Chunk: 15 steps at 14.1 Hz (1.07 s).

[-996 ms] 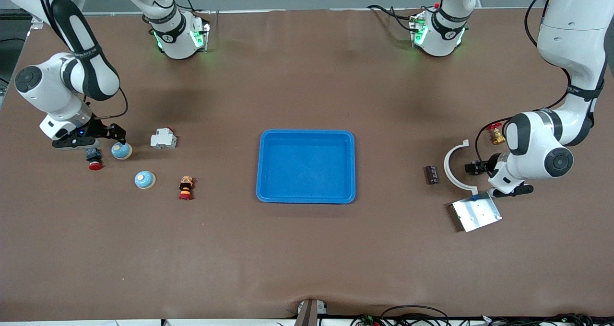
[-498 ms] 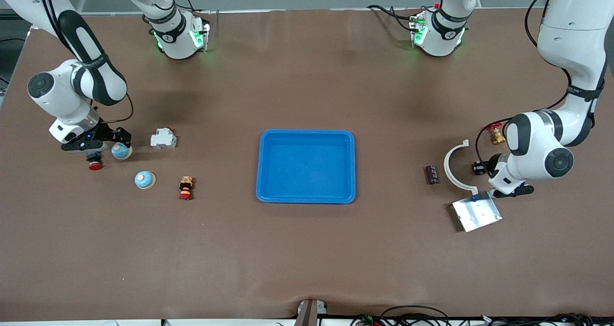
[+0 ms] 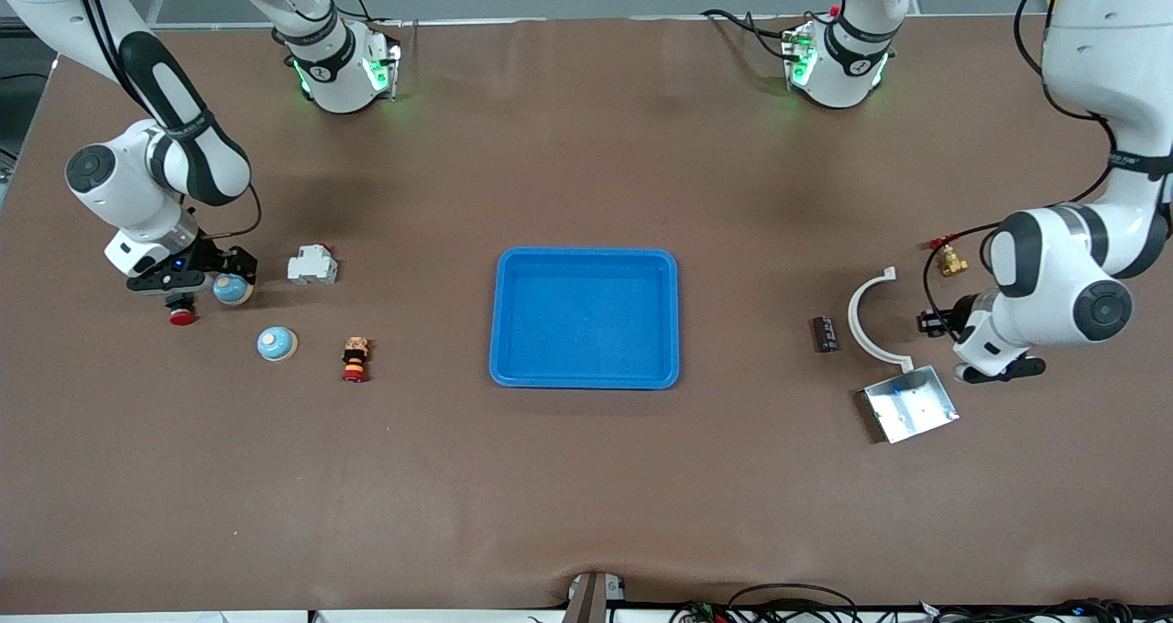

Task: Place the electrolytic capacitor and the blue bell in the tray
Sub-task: 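Carry the capacitor and the blue bell toward the blue tray with both grippers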

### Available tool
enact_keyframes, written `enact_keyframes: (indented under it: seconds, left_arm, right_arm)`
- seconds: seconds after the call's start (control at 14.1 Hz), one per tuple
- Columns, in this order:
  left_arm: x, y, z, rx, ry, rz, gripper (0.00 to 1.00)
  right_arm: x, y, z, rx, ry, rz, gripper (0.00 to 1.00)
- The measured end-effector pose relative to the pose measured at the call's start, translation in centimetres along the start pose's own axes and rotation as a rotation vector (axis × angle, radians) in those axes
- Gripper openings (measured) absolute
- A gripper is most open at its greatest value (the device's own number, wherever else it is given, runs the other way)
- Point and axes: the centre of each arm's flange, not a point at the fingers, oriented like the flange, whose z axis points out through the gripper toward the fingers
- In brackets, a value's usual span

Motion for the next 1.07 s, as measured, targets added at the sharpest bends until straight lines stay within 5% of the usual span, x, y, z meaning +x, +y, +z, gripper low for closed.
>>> enact_keyframes:
  seconds: [0.28, 0.57, 1.07]
  left_arm:
    - [-2.2, 3.4, -6.8, 0.000, 0.015, -0.067, 0.34]
    - [-4.3, 11.5, -13.1, 0.005, -0.013, -0.163, 0.34]
    - [-6.1, 22.6, -16.3, -0.104, -0.033, -0.343, 0.34]
  right_arm:
    - [0.1, -0.4, 0.5, 0.000, 0.008, -0.002, 1.00]
    - [0.4, -0.8, 0.6, 0.006, 0.017, 0.009, 0.66]
    - [1.2, -1.2, 0.3, 0.009, 0.030, 0.011, 0.66]
